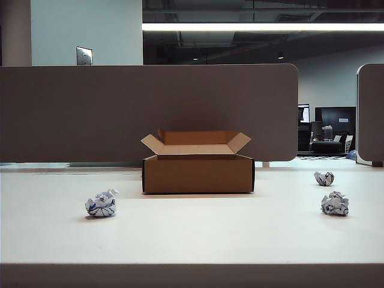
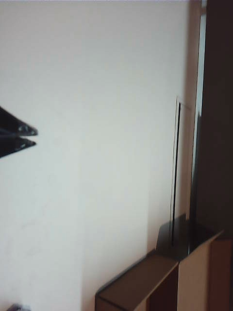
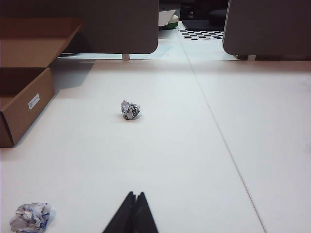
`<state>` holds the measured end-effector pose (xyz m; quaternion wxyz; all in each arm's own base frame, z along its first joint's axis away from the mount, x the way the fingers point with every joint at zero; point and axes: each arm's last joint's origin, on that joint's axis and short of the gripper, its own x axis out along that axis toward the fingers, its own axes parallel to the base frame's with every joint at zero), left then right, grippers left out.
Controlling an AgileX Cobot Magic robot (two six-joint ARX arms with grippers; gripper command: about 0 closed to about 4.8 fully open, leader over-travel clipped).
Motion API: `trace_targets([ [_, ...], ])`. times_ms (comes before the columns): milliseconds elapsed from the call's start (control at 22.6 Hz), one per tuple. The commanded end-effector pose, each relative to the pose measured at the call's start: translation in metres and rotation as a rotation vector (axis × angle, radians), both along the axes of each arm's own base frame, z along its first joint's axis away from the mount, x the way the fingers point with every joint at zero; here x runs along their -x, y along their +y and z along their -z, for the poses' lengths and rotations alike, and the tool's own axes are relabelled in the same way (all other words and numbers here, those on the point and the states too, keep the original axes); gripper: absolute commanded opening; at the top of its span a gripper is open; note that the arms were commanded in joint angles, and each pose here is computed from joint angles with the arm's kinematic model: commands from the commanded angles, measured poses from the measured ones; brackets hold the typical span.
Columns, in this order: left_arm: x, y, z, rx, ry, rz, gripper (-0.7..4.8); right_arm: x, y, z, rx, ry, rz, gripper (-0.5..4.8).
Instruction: Pick up all the paper balls on the table and put them in the paper box.
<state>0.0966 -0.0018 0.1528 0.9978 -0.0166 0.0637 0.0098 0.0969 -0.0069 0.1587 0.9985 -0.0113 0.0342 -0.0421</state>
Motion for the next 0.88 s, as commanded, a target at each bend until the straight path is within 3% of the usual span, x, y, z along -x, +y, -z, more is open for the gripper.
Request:
trace_targets([
  [44, 0.0, 0.0, -0.001, 0.002, -0.006, 0.02, -0.05, 0.0, 0.001, -0.001, 0.002, -0.025, -0.031, -0.01],
  [354, 0.0, 0.0, -0.003, 0.004, -0.027, 0.02, -0.05, 0.0, 0.001, -0.002, 0.002, -0.032, -0.046, -0.01],
  [442, 0.0, -0.001, -0.009, 0.03, -0.072, 0.024, -0.05, 0.0, 0.001, -0.003, -0.029, -0.048, -0.046, -0.01],
  [619, 0.005, -0.001, -0.032, 0.03, -0.121, 0.027, 0.0, 0.0, 0.001, -0.015, -0.159, -0.169, -0.042, -0.02],
  [752, 0.012, 0.0, -0.057, 0.028, -0.152, 0.031, 0.0, 0.002, 0.001, -0.026, -0.167, -0.222, -0.049, -0.02],
  [885, 0.017, -0.001, -0.1, 0.001, -0.176, 0.049, -0.03, 0.014, 0.002, -0.063, -0.159, -0.299, -0.054, -0.03],
])
